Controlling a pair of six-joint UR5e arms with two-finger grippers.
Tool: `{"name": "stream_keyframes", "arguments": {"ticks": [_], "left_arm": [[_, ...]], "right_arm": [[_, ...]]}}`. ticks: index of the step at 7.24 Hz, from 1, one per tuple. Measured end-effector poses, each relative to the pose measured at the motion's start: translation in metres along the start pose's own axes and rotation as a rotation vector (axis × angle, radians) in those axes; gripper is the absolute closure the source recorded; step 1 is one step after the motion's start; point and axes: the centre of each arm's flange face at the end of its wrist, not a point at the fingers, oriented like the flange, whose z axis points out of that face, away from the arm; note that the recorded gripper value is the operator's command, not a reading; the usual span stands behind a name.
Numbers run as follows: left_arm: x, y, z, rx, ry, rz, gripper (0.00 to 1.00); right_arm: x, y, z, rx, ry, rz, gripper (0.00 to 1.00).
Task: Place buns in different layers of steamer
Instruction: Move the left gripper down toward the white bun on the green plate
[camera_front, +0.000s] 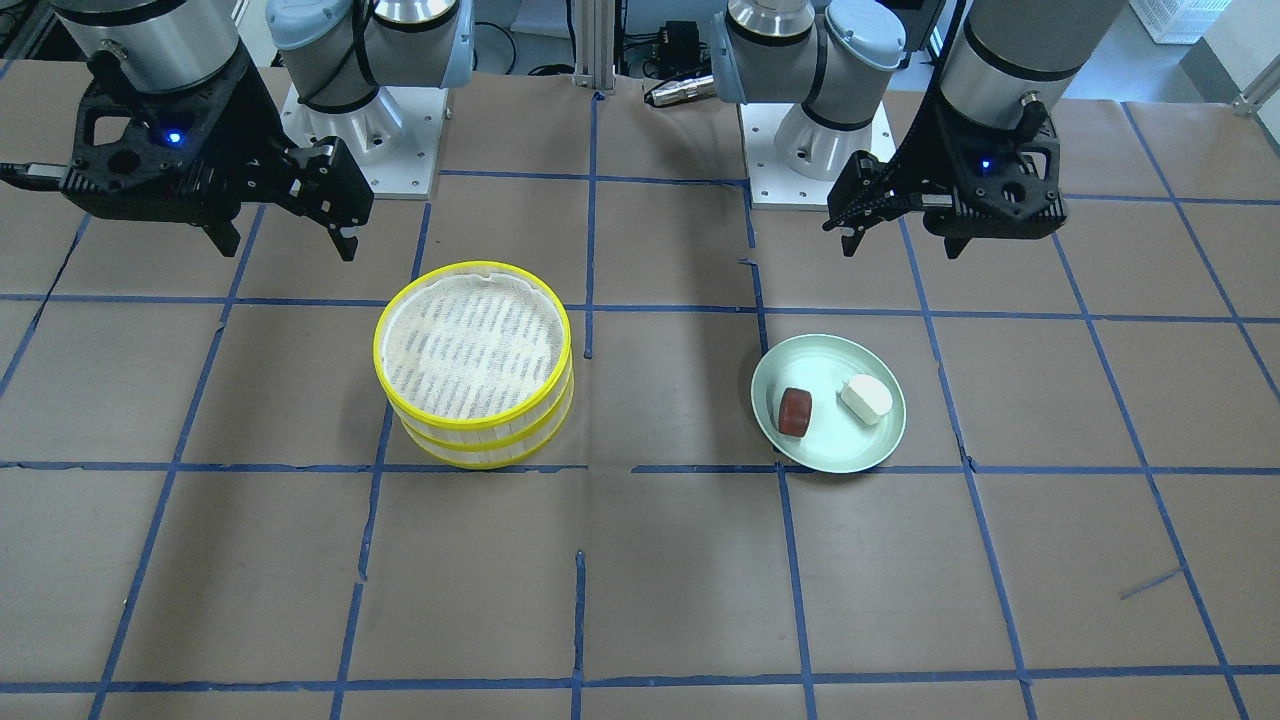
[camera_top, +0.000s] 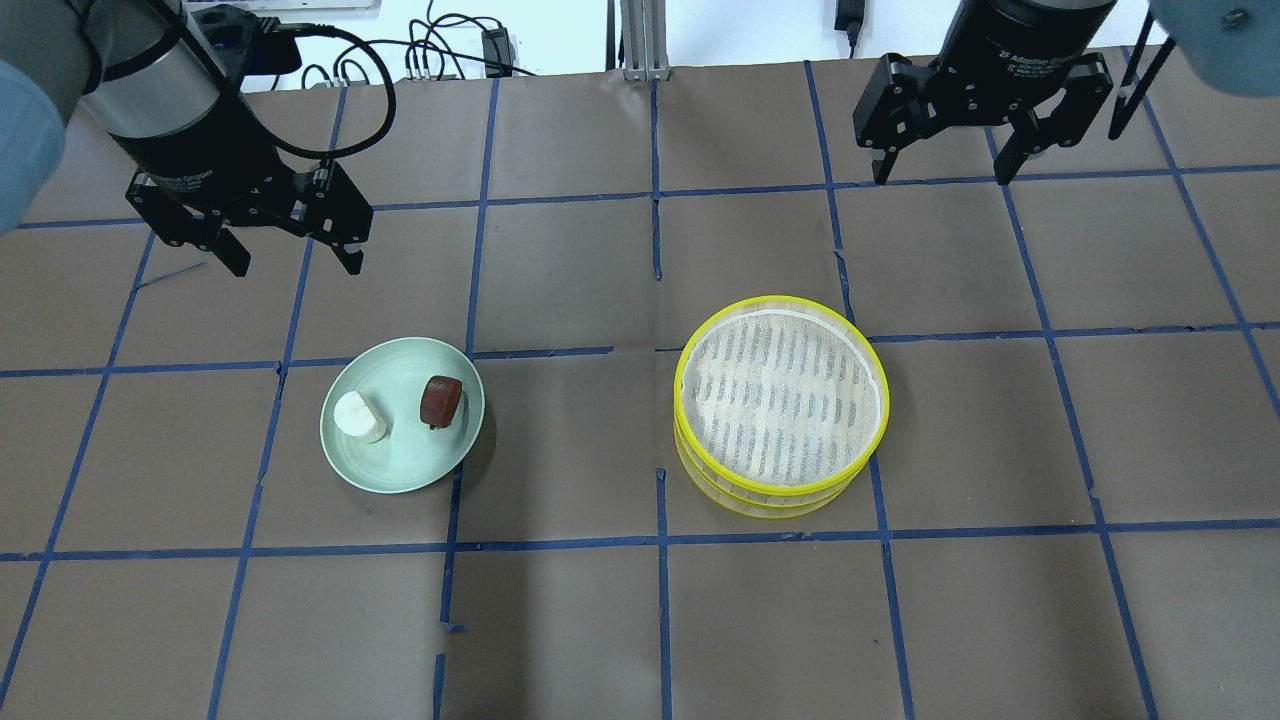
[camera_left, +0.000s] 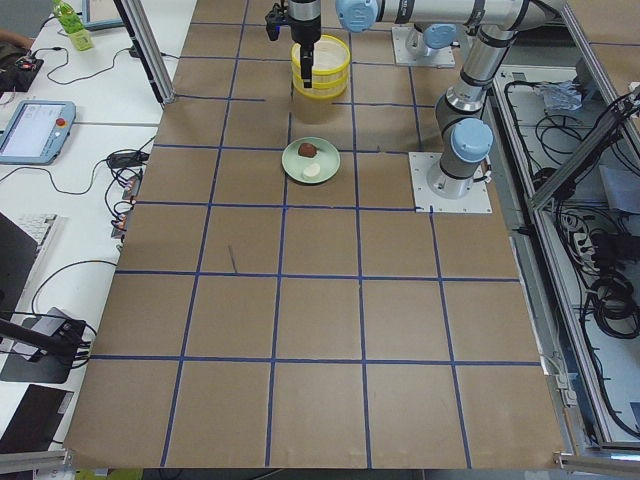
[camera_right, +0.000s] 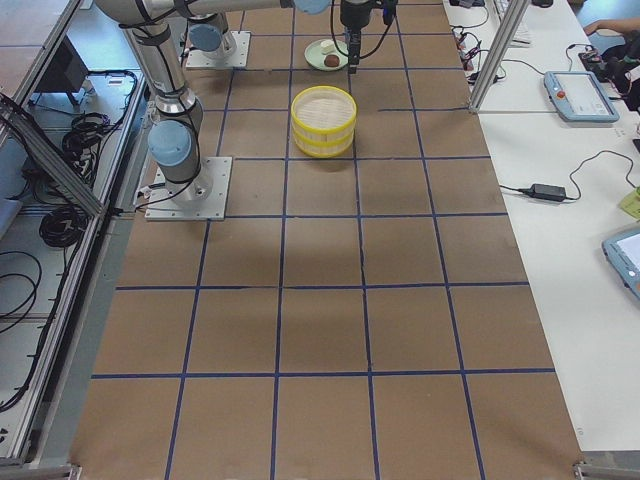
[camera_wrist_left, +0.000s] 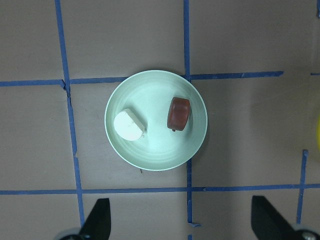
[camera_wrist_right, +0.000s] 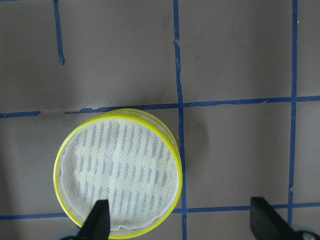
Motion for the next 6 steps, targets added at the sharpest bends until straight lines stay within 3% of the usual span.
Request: {"name": "stream_keyframes", "arguments": {"ticks": [6], "left_arm": [[-0.0021,-0.0017,-0.003,0.013,-0.001,0.008,0.0]], "right_arm": [[-0.0014,0.0015,0.0057,-0.011,0.007,-0.011,0.0]]}}
